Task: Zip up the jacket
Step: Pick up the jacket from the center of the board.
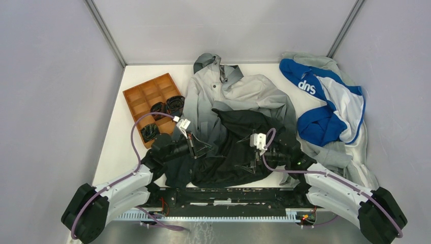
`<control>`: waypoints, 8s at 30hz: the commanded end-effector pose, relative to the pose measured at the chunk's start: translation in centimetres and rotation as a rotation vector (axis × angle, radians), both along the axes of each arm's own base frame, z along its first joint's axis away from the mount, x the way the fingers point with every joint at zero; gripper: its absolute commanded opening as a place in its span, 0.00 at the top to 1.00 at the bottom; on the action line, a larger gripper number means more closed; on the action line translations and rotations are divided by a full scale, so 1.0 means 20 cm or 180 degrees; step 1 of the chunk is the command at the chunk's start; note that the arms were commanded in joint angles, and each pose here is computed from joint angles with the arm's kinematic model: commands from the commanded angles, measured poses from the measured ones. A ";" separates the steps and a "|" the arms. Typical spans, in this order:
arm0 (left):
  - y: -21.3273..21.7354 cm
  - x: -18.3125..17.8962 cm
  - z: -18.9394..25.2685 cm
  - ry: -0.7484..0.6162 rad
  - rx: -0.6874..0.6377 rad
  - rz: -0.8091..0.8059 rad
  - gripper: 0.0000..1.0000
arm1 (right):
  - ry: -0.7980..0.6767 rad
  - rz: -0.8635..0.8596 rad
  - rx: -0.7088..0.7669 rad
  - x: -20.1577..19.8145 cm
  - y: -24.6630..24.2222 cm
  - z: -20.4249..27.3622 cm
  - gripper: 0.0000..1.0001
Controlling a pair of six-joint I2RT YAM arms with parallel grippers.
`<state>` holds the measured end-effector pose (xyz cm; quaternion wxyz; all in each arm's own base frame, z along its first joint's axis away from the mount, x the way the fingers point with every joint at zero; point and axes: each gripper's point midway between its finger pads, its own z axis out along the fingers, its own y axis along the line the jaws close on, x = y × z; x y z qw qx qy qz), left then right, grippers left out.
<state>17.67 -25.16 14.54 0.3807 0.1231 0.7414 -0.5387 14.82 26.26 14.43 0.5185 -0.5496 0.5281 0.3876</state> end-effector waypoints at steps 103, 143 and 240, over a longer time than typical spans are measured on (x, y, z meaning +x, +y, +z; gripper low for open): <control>-0.03 0.09 0.00 0.0783 0.0199 0.0216 0.22 | 0.3105 -0.1349 0.1264 0.61 0.39 0.31 0.92; 0.07 -0.03 -0.10 -0.0686 0.0455 -0.0140 0.98 | 0.1413 0.0065 0.0028 0.19 0.18 -0.06 0.20; 0.14 -0.26 0.04 0.2214 0.0577 0.0396 0.14 | 0.2409 -0.0261 0.0174 0.16 0.58 0.15 1.00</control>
